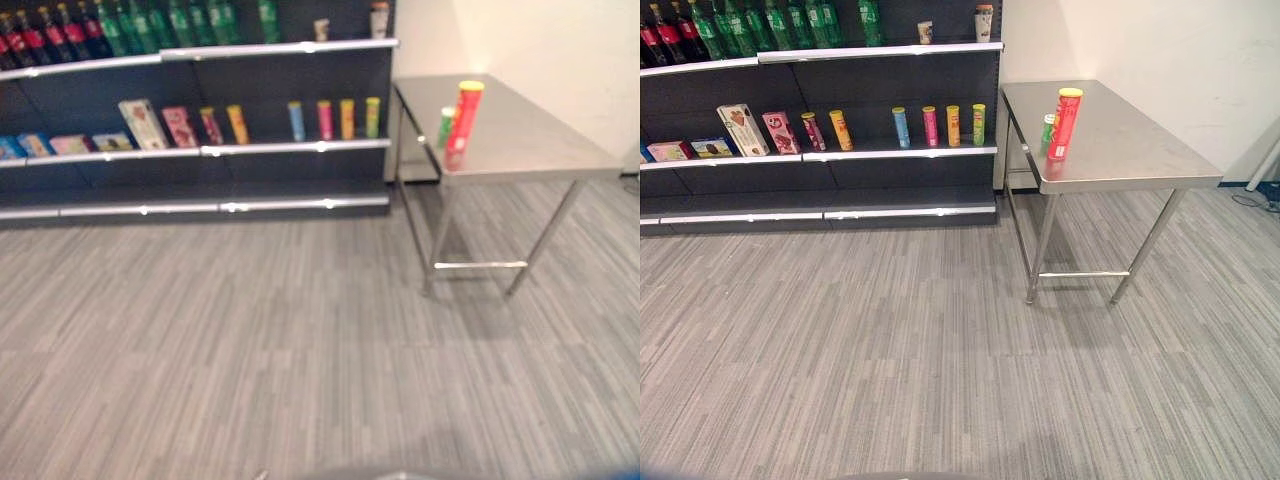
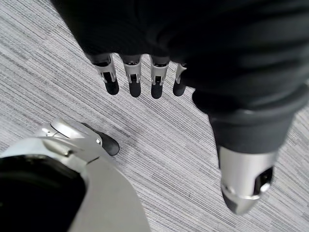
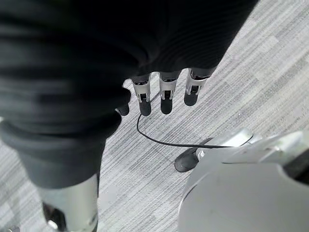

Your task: Put the goods on the table back onto the shelves and tidy them up.

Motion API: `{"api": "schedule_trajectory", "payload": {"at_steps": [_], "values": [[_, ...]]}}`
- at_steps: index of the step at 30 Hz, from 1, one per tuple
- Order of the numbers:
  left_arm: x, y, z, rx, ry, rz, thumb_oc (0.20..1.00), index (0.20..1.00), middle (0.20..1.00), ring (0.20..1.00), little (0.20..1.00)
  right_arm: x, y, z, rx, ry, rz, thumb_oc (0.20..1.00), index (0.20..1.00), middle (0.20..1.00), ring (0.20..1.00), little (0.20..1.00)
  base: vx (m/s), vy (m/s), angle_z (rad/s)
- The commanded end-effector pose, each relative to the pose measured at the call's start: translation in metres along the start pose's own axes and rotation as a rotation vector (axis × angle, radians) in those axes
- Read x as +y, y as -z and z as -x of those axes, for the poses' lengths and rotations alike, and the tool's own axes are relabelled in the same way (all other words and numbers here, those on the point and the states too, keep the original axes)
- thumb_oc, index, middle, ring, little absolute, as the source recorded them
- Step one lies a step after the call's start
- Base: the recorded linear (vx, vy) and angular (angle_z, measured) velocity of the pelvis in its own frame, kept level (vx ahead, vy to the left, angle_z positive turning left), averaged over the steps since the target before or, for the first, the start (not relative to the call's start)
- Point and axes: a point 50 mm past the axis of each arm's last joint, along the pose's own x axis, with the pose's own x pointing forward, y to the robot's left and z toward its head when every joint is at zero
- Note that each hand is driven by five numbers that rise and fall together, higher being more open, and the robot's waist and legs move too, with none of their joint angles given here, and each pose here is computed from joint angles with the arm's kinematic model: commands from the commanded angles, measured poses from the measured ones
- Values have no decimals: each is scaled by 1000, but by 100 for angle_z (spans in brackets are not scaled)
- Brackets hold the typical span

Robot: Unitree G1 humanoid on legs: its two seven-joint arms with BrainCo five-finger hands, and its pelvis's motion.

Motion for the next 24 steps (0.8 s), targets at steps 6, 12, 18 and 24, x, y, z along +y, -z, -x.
{"api": "schedule_trajectory", "payload": {"at_steps": [6,12,18,24], "values": [[0,-5,0,11,-14,-37,1000,1000,1000,1000,1000,19,-7,1,3,-38,72,1000,1000,1000,1000,1000,0,0,0],[0,-6,-1,9,-18,-42,1000,1000,1000,1000,1000,21,-7,1,-2,-43,93,1000,1000,1000,1000,1000,6,-4,0],[-2,-8,-1,5,-17,-72,1000,1000,1000,1000,1000,24,-10,1,-10,-51,119,1000,1000,1000,1000,1000,5,-27,0],[-8,-15,-1,-14,-2,-83,1000,1000,1000,1000,1000,31,-27,2,-63,-67,105,1000,1000,1000,1000,1000,14,-59,0]]}}
